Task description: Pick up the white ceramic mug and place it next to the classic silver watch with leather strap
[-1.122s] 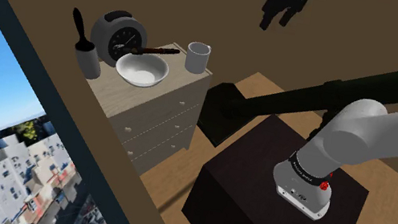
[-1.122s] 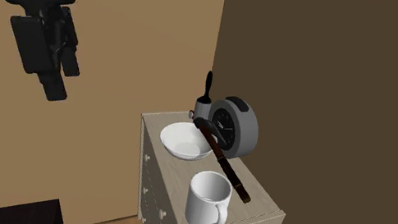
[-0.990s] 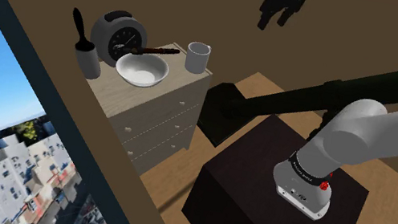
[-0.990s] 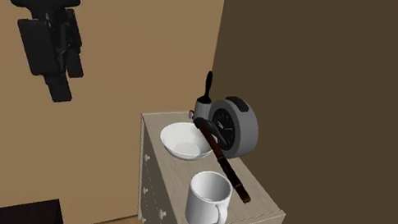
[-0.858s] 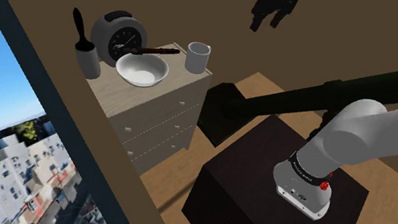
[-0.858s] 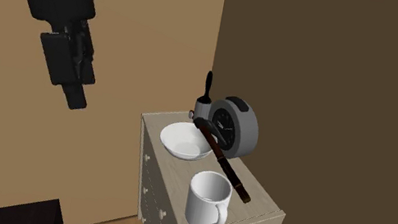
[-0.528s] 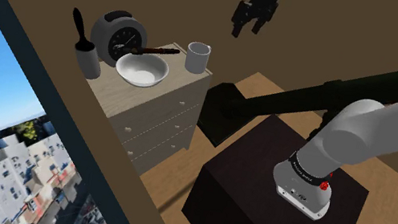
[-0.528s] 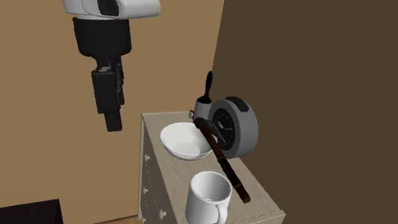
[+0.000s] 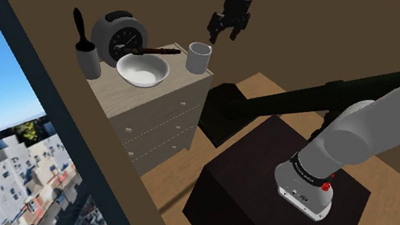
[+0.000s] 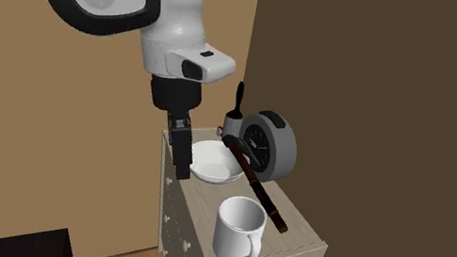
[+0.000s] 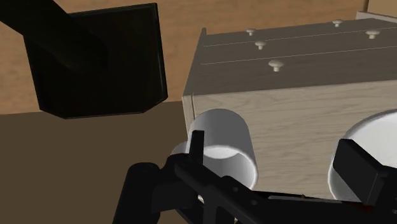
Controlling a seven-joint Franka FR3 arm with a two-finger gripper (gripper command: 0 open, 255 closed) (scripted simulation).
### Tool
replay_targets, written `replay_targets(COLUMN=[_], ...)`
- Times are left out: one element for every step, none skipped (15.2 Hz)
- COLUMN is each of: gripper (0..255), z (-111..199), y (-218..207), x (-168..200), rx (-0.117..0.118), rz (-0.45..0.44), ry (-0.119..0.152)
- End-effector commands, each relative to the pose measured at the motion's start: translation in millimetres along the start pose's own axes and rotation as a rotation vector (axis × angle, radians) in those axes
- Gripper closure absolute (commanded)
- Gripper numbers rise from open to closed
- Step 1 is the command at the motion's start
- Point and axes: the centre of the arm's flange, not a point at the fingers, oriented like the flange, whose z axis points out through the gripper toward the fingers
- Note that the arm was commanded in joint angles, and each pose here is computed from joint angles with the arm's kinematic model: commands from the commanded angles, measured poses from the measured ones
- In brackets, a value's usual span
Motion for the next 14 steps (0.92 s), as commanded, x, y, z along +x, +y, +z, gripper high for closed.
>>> replay_targets(gripper=[0, 0, 0, 0, 0, 0, 0, 0, 0, 0, 0, 0, 0, 0], z=[19, 29, 38, 47, 57, 66, 76, 85, 95, 104, 114, 120, 125, 130], y=[-7, -9, -12, -14, -16, -18, -20, -22, -24, -26, -28, -29, -29, -29], x=[21, 30, 39, 48, 57, 67, 76, 85, 94, 103, 112, 118, 118, 118], rx=[-0.002, -0.003, -0.004, -0.005, -0.006, -0.007, -0.009, -0.010, -0.011, -0.012, -0.013, -0.014, -0.014, -0.014], rz=[0.006, 0.010, 0.013, 0.016, 0.019, 0.022, 0.025, 0.028, 0.032, 0.035, 0.038, 0.040, 0.040, 0.040], ry=[0.000, 0.000, -0.001, -0.001, -0.001, -0.002, -0.002, -0.002, -0.003, -0.003, -0.003, -0.004, -0.004, -0.004])
